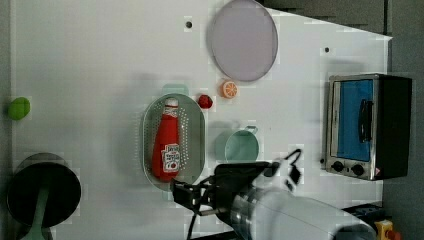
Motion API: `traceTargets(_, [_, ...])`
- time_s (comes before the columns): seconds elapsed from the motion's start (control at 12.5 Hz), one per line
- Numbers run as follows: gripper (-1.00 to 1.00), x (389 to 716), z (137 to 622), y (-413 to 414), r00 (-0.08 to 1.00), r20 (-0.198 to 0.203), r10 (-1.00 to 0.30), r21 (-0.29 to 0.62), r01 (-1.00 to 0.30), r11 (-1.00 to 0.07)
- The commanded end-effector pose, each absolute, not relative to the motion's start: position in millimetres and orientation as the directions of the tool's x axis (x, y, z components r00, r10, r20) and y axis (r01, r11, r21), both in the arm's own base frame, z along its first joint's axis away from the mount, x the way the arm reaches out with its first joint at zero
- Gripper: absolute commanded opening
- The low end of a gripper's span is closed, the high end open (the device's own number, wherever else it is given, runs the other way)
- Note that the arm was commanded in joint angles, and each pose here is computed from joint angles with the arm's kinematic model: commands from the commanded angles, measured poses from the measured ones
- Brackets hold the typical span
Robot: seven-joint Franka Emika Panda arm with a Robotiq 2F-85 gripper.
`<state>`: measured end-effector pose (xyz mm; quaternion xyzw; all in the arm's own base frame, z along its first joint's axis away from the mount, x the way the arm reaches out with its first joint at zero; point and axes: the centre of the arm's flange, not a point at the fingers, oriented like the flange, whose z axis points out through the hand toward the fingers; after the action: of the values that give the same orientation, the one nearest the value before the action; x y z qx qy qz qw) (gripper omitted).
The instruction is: Pick ketchup from strainer and place it on the table
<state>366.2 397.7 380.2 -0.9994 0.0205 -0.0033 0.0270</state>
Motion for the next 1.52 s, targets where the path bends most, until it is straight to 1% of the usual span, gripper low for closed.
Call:
traceTargets(0.08, [1.0, 386, 318, 361, 0.996, -0.011, -0.087, -0.037, -0.087, -0.995])
traceTargets(0.16, [1.0, 385, 304, 361, 0.998, -0.004, -0.062, -0.05, -0.062, -0.997])
traceTargets(0.24, [1.0, 384, 291, 361, 0.999, -0.006, -0.045, -0.065, -0.045, -0.997])
traceTargets(0.48, [1.0, 388, 257, 361, 0.999, -0.033, -0.009, -0.099, -0.012, -0.995])
traceTargets(0.64, [1.0, 391, 237, 361, 0.999, -0.044, 0.02, -0.111, 0.015, -0.994])
traceTargets(0.88, [1.0, 392, 208, 360, 0.998, -0.066, -0.001, -0.133, -0.01, -0.991])
traceTargets(1.12, [1.0, 397, 184, 365, 0.996, -0.081, -0.023, -0.129, -0.033, -0.991])
traceTargets(1.28, [1.0, 401, 168, 369, 0.994, -0.1, -0.044, -0.127, -0.057, -0.99])
traceTargets(1.44, [1.0, 405, 158, 370, 0.993, -0.108, -0.053, -0.12, -0.066, -0.991])
traceTargets(1.52, [0.91, 404, 155, 370, 0.993, -0.108, -0.051, -0.114, -0.063, -0.991])
